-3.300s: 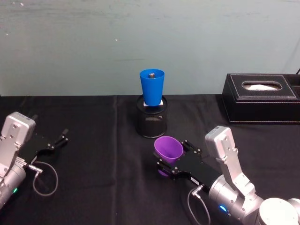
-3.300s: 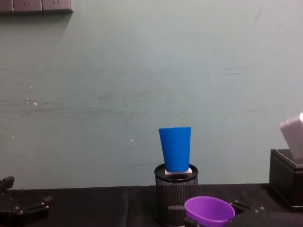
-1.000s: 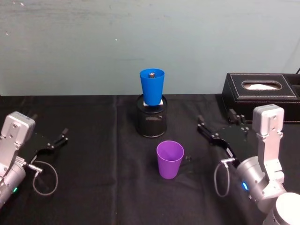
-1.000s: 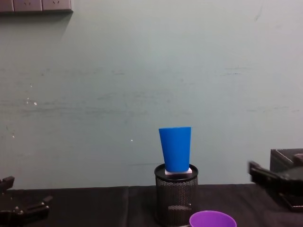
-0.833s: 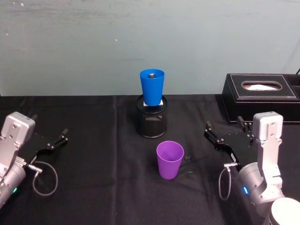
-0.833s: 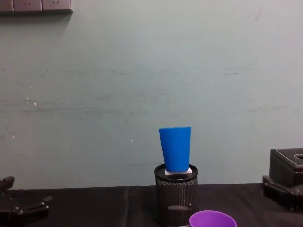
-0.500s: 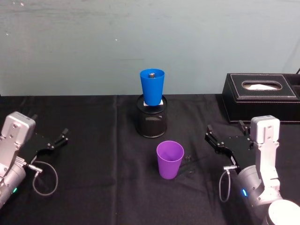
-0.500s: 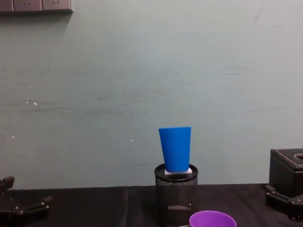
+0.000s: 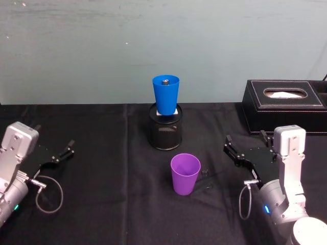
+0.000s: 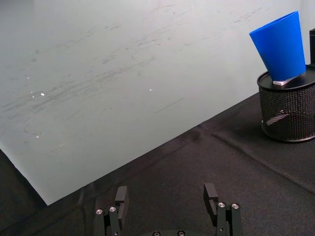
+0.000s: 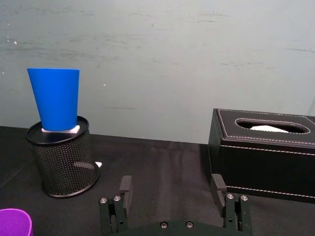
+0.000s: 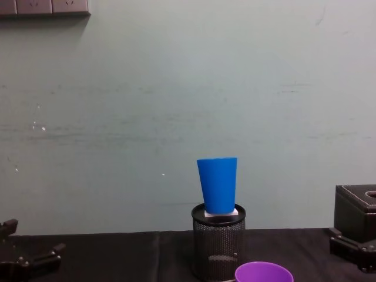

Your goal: Pick up one cup with a gripper and tap it against the other cup.

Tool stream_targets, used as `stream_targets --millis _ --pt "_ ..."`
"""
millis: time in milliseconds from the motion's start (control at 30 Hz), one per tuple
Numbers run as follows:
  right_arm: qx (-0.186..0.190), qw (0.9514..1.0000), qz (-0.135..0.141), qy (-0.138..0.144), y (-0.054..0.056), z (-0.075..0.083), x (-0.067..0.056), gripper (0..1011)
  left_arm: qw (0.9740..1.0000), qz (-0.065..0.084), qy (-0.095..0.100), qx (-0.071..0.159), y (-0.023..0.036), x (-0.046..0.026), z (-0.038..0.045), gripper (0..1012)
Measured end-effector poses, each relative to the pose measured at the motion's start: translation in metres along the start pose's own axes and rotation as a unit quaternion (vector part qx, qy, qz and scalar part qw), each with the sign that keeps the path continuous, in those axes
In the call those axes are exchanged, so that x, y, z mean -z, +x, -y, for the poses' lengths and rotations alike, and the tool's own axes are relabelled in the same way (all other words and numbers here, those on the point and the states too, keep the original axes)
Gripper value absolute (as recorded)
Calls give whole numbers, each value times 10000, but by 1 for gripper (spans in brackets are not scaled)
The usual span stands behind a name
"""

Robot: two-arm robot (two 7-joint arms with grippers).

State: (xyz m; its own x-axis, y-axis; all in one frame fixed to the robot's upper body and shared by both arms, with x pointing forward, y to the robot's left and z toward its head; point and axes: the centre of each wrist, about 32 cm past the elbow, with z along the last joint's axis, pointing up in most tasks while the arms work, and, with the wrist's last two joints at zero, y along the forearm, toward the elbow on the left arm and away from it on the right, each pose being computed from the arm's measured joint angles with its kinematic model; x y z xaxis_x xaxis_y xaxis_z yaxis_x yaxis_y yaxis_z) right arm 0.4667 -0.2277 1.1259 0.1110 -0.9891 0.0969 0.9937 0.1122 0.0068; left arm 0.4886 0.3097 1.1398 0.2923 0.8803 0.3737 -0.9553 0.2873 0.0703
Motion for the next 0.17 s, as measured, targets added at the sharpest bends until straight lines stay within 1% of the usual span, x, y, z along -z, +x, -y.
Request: stream_targets --millis 167 --pt "2 10000 0 2 1 1 -2 1002 10000 0 0 0 0 0 0 1000"
